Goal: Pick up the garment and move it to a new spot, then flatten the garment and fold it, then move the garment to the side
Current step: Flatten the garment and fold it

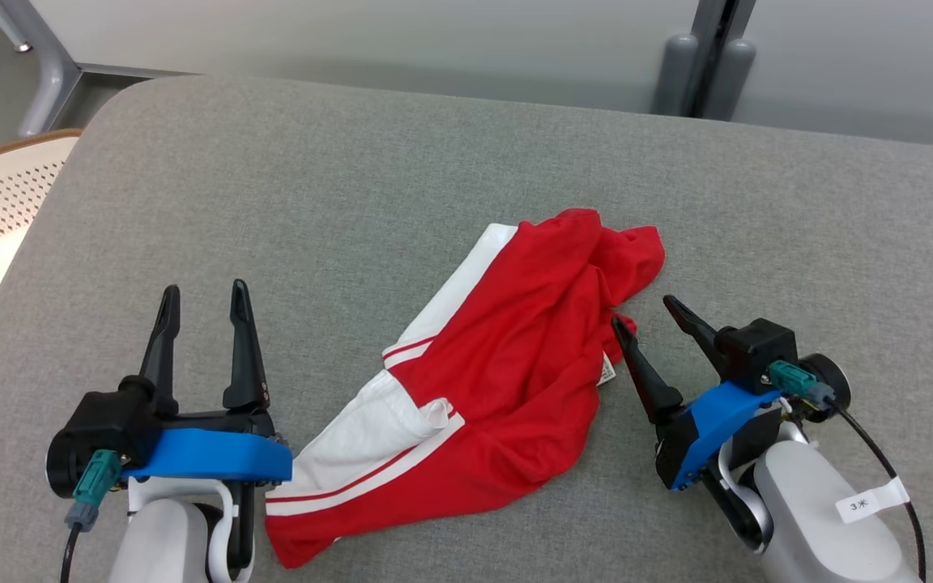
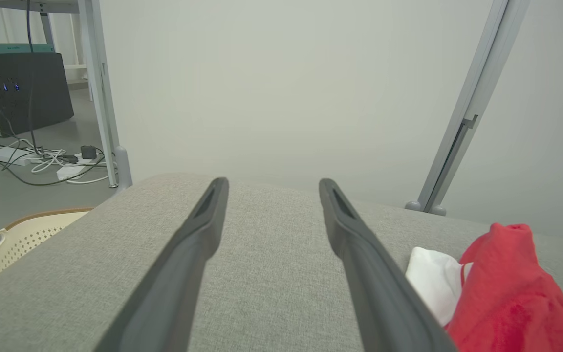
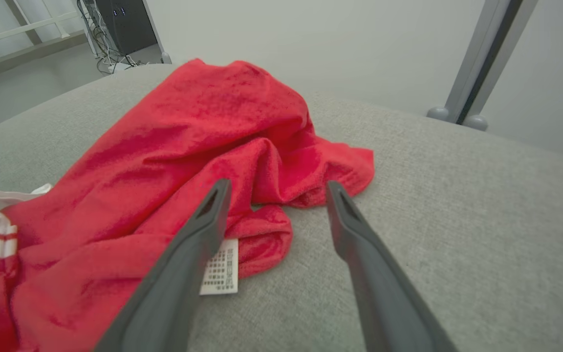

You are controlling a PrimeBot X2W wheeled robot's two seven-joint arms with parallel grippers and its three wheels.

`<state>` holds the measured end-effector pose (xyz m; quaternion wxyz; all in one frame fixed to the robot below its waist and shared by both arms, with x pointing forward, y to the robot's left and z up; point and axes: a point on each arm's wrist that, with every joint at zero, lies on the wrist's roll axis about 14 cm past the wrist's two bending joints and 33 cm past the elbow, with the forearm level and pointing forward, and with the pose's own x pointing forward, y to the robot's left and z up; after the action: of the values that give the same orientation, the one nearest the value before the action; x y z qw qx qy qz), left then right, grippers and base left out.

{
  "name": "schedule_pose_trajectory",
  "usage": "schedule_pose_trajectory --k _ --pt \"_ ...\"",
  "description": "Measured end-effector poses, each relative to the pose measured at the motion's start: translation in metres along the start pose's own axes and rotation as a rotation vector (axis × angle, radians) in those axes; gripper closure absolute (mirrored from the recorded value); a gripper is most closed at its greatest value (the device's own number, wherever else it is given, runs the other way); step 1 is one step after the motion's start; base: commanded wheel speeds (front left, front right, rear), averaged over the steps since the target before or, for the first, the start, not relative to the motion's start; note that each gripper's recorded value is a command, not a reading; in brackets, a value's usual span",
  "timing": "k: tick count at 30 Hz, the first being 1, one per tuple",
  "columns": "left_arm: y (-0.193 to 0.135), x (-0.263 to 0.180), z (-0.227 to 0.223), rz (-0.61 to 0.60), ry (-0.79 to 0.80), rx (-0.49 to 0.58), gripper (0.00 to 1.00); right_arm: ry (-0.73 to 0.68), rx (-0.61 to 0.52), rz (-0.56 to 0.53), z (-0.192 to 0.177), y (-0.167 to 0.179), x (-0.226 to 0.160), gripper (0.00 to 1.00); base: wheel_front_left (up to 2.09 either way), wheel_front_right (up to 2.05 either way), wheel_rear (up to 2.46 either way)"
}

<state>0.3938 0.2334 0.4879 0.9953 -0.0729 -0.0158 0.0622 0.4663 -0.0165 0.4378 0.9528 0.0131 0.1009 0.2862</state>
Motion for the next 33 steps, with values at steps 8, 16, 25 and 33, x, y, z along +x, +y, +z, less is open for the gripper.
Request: schedule_pose_trajectory --k 8,16,25,33 --pt "0.008 -0.003 0.001 0.028 0.002 0.002 0.00 0.124 0.018 0.009 -0.042 0.004 0.009 0.00 0.00 0.00 0.00" --pt "0.015 -0.006 0.000 0.051 0.007 0.000 0.00 0.175 0.023 0.027 -0.057 0.011 0.017 1.00 0.00 0.00 0.00" --pt "0.003 -0.007 0.000 0.017 0.004 -0.011 0.00 0.062 0.030 -0.027 -0.025 -0.007 0.004 1.00 0.00 0.00 0.00" --pt "-0.022 -0.006 0.000 -0.052 -0.003 -0.035 0.00 -0.088 0.017 -0.169 0.014 -0.059 -0.051 1.00 0.00 0.00 0.00"
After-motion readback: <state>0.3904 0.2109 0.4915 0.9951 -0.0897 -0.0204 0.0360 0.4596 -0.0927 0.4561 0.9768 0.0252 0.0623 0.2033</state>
